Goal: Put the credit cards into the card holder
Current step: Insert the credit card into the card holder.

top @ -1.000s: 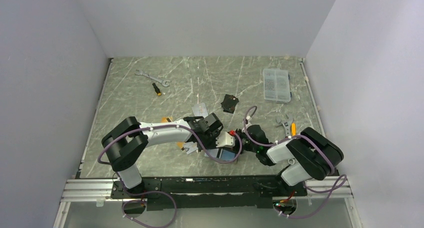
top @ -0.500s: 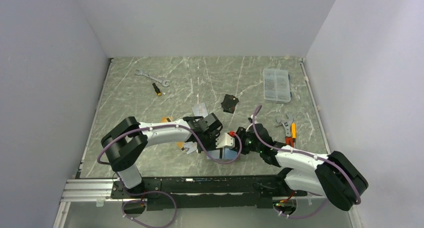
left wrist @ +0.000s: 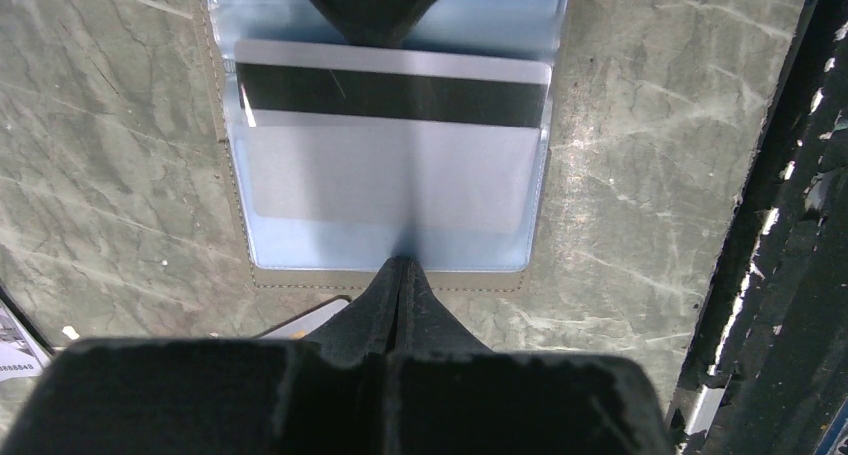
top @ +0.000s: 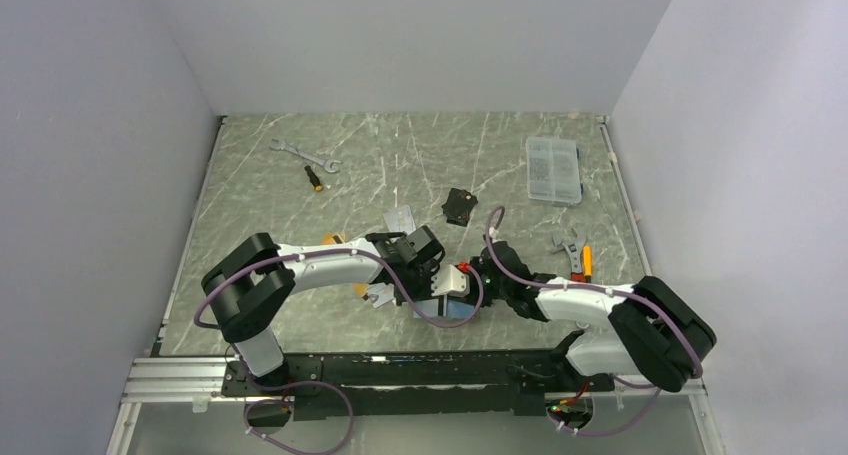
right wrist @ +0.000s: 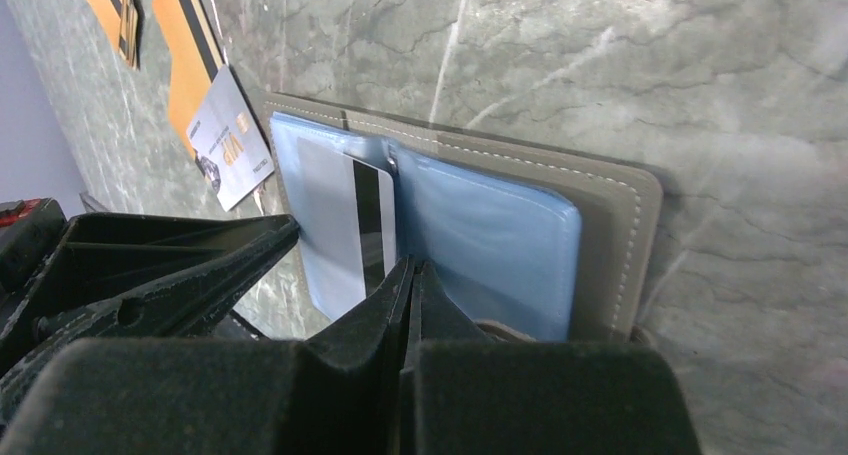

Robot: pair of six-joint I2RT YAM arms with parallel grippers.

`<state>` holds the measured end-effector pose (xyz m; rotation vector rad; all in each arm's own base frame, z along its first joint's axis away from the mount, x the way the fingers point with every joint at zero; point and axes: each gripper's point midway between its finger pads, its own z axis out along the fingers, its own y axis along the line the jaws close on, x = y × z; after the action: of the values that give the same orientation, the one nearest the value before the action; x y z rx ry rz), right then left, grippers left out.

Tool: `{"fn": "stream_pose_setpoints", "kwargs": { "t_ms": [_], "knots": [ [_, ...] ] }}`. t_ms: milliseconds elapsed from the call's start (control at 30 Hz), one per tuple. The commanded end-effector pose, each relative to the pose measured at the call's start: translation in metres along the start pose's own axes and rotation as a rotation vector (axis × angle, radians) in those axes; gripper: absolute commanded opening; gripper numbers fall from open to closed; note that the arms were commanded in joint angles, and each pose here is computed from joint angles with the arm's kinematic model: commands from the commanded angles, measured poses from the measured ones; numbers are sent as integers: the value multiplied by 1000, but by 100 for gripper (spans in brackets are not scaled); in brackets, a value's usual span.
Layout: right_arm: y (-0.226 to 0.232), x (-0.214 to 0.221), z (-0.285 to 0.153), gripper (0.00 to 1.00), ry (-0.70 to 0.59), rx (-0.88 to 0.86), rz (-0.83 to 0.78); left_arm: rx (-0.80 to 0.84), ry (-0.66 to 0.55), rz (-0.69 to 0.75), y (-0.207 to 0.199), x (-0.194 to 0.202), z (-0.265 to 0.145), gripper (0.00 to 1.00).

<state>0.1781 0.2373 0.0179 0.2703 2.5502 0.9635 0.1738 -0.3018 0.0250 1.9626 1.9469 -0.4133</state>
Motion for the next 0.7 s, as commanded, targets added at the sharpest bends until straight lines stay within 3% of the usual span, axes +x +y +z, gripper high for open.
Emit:
{"fn": "stream_pose_setpoints", "kwargs": {
  "t_ms": [0, 367, 500, 667],
  "knots": [
    [15, -7, 7, 0, -11, -16, -39, 9, 7, -6, -3, 4, 0, 0],
    [22, -1, 17, 0, 25, -28, -61, -13, -38, -4, 5, -8, -6, 1],
    [14, 2, 12, 0, 23, -13, -43, -33, -62, -33, 18, -8, -22, 14],
    [7, 4, 7, 0, 14, -9, -30, -78, -77, -53, 30, 0, -33, 20]
  ]
}}
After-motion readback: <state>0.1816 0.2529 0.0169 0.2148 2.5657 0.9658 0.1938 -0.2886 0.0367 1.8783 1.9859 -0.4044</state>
